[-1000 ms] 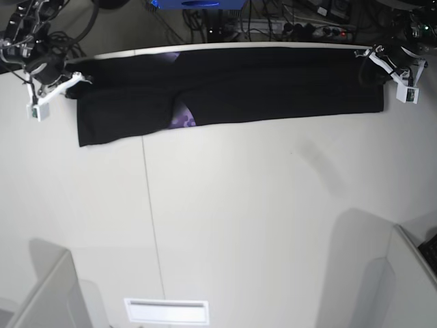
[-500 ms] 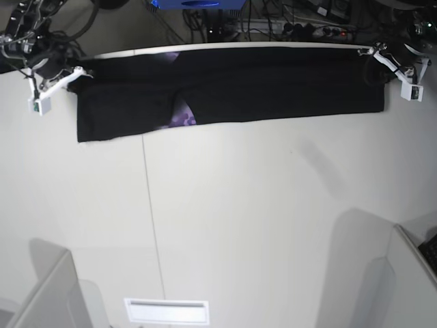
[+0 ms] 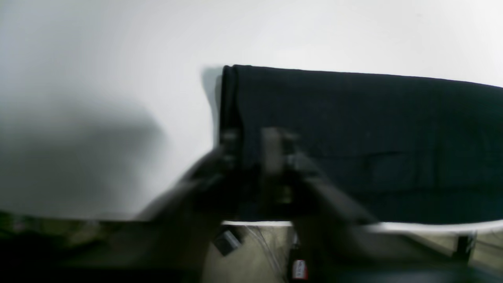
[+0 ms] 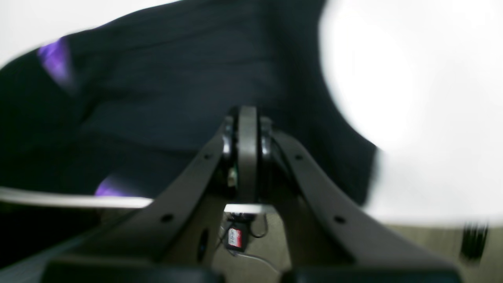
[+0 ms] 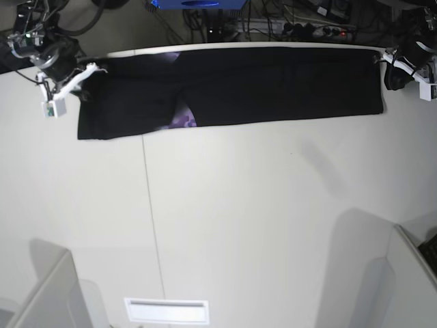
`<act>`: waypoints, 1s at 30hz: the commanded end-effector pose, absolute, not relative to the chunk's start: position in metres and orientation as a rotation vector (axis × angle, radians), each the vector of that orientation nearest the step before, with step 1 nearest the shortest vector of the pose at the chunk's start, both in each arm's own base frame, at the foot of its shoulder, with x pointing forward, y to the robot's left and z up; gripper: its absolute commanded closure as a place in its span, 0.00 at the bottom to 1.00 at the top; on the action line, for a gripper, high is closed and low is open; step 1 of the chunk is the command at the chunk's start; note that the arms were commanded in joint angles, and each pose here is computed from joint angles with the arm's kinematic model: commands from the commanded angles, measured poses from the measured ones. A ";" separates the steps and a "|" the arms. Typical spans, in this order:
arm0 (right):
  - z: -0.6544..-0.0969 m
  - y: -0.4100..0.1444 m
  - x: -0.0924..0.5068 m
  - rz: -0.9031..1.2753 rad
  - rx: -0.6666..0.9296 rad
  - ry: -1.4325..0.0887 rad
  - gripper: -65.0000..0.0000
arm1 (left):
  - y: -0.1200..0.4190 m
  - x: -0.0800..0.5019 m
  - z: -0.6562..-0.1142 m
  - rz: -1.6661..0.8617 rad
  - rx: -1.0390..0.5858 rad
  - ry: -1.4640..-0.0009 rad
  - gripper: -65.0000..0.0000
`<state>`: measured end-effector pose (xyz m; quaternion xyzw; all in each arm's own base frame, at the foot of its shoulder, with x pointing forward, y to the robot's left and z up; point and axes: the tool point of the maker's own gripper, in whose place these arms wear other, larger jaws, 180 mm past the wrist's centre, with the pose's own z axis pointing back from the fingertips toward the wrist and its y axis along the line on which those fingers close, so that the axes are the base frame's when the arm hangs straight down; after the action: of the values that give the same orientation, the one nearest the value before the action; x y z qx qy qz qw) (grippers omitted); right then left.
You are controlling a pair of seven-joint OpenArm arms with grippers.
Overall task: Fold the T-shirt properly
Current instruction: 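Release the hem and raise both grippers, then grasp the ends of the folded black strip with both grippers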
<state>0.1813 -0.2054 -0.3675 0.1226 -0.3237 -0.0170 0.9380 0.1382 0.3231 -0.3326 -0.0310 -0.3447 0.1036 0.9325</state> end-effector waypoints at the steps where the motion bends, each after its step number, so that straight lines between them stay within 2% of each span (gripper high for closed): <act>1: -0.360 -0.207 0.193 -0.030 0.248 -0.698 1.00 | 0.325 0.148 -0.325 0.212 -0.055 -0.752 1.00; 6: -0.382 -0.205 0.206 -0.059 0.289 -0.644 1.00 | 0.313 0.150 -0.353 0.158 0.028 -0.667 1.00; 10: -0.400 -0.217 0.212 -0.091 0.293 -0.601 1.00 | 0.298 0.154 -0.382 0.141 0.020 -0.601 1.00; 15: -0.420 -0.233 0.222 -0.142 0.298 -0.561 1.00 | 0.308 0.157 -0.409 0.185 0.035 -0.541 1.00; 20: -0.425 -0.247 0.252 -0.176 0.300 -0.569 1.00 | 0.319 0.178 -0.416 0.203 0.057 -0.542 1.00; 30: -0.425 -0.246 0.310 -0.127 0.141 -0.564 1.00 | 0.333 0.227 -0.410 0.215 0.107 -0.582 1.00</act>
<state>0.2995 -0.2365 -0.4365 0.0800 -0.2584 -0.0641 0.9606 0.2236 0.3273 -0.4170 0.0449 -0.2762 0.1080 0.9540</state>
